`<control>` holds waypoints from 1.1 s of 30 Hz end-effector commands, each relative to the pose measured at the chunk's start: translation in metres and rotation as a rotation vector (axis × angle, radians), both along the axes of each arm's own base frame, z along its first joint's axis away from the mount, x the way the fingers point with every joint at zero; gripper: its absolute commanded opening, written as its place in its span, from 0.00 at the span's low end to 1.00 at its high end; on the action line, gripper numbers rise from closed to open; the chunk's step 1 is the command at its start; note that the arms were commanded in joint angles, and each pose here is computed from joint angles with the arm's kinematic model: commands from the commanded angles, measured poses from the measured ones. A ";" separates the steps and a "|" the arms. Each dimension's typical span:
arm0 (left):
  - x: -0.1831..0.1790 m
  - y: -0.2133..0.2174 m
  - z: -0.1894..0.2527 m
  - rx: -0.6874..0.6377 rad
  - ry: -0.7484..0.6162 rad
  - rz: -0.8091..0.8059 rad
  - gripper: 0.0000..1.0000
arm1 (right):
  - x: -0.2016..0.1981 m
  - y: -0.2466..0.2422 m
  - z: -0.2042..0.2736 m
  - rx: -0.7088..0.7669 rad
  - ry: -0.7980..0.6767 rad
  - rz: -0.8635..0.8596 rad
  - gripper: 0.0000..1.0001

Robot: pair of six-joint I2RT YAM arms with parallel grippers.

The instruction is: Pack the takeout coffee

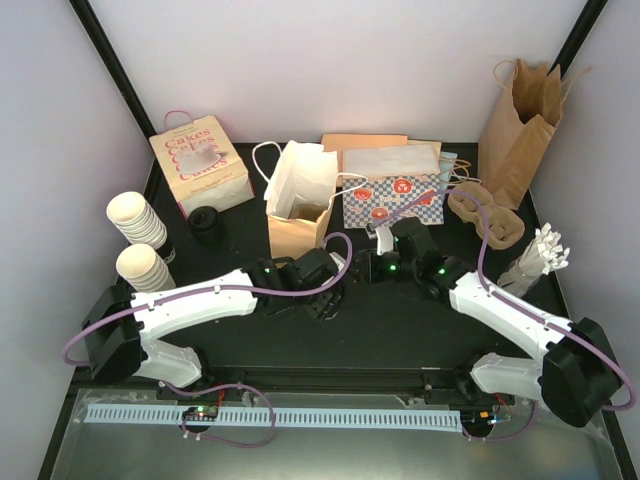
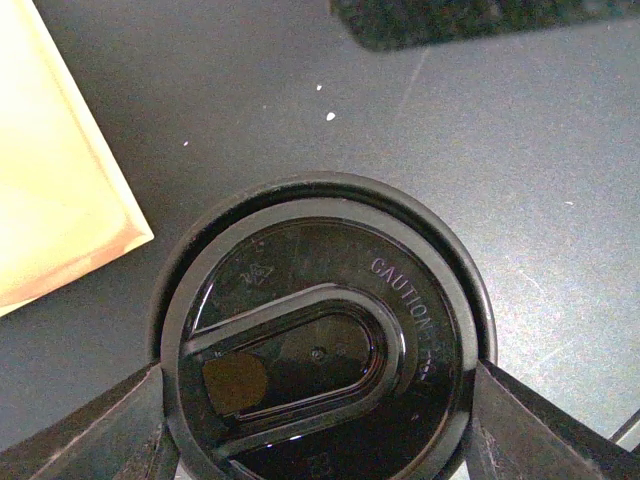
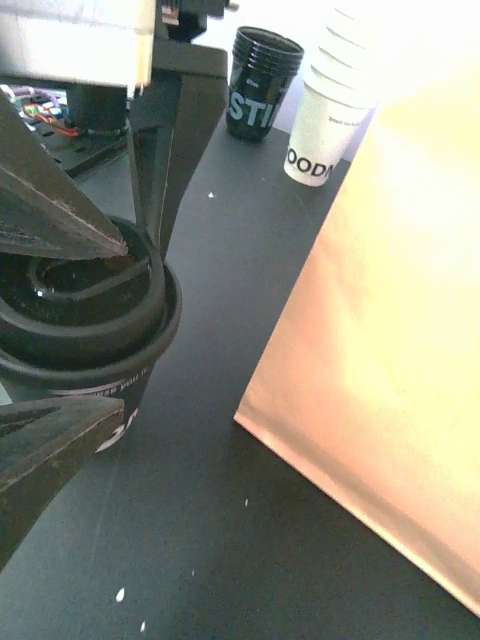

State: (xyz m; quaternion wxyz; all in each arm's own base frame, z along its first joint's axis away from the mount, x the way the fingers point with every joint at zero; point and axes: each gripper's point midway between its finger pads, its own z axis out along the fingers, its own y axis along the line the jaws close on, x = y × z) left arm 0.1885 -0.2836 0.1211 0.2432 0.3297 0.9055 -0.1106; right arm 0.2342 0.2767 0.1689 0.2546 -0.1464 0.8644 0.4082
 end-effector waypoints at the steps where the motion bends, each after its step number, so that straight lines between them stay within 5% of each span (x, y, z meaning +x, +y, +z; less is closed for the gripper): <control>1: -0.036 0.014 -0.038 0.117 0.172 -0.076 0.73 | 0.002 -0.017 -0.018 -0.043 0.024 -0.044 0.41; 33: -0.036 0.013 -0.039 0.121 0.170 -0.085 0.72 | -0.012 -0.012 -0.041 -0.022 0.072 0.024 0.40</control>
